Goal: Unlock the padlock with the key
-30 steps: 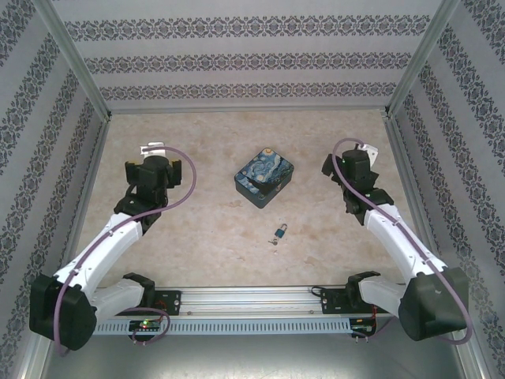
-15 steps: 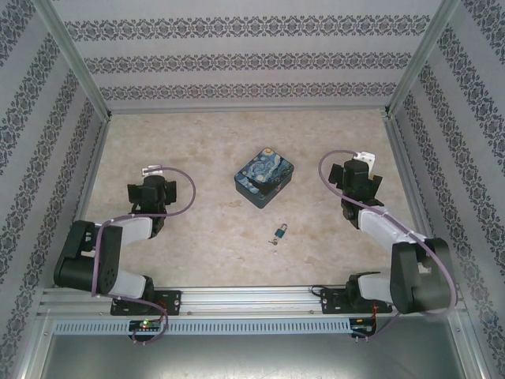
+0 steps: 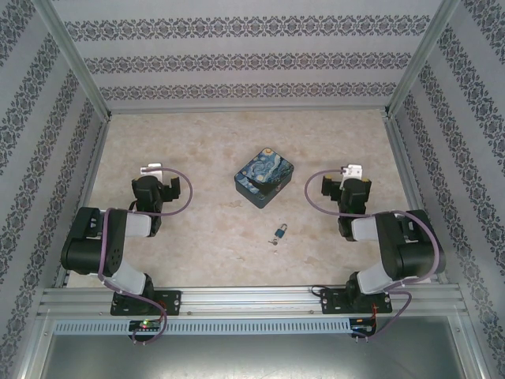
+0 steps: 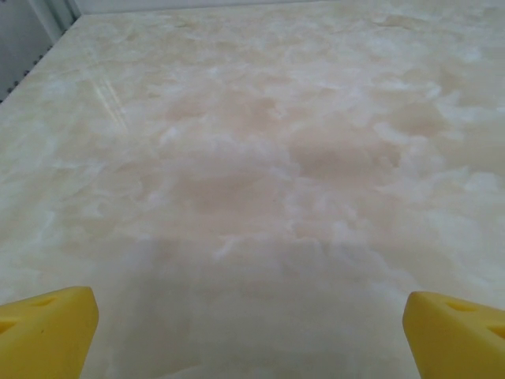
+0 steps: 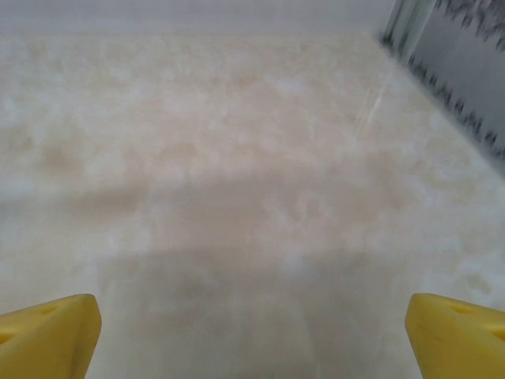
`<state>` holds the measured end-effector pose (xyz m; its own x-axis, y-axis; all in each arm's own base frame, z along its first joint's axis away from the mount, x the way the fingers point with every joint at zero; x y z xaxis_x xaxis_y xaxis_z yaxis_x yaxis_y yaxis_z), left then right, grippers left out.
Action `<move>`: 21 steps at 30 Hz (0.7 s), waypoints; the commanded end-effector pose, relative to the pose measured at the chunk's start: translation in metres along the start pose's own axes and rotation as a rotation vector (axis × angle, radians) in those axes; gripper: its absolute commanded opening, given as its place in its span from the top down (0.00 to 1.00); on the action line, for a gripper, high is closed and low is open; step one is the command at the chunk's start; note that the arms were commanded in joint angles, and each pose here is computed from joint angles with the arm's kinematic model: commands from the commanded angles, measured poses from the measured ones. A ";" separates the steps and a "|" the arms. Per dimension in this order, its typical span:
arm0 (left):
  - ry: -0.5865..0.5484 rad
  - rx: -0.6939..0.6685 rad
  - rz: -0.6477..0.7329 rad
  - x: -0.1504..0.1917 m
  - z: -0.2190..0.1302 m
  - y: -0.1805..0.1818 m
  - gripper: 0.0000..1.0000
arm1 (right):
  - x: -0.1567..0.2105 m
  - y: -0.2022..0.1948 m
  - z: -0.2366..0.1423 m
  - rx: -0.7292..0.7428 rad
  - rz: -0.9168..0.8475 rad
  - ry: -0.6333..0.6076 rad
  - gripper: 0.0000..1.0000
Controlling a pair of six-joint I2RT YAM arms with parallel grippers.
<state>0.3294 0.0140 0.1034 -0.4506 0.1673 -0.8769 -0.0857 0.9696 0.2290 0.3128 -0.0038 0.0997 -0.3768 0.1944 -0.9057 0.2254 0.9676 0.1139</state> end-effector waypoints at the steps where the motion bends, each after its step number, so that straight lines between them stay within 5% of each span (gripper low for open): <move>1: -0.043 0.044 -0.028 -0.007 0.001 -0.001 0.01 | -0.031 0.007 0.006 -0.114 0.041 -0.087 0.02; 21: -0.050 0.043 -0.031 -0.008 0.001 0.000 0.00 | -0.032 0.011 0.006 -0.140 0.022 -0.082 0.02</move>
<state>0.3303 0.0093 0.1037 -0.4392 0.1643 -0.8832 -0.0472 0.9775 0.2054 0.3267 0.0018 0.1171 -0.3211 0.1882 -0.9282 0.1352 0.9791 0.1518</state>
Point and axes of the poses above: each hand's point on the last joint's axis, 136 mm out from that joint toward the fingers, its own z axis out along the fingers, its own y axis along the line the jaws close on, x = y × z, the point moved 7 cm from there along -z, back along the fingers, and after that the axes turned 10 degrees about z, right-handed, at the moved point
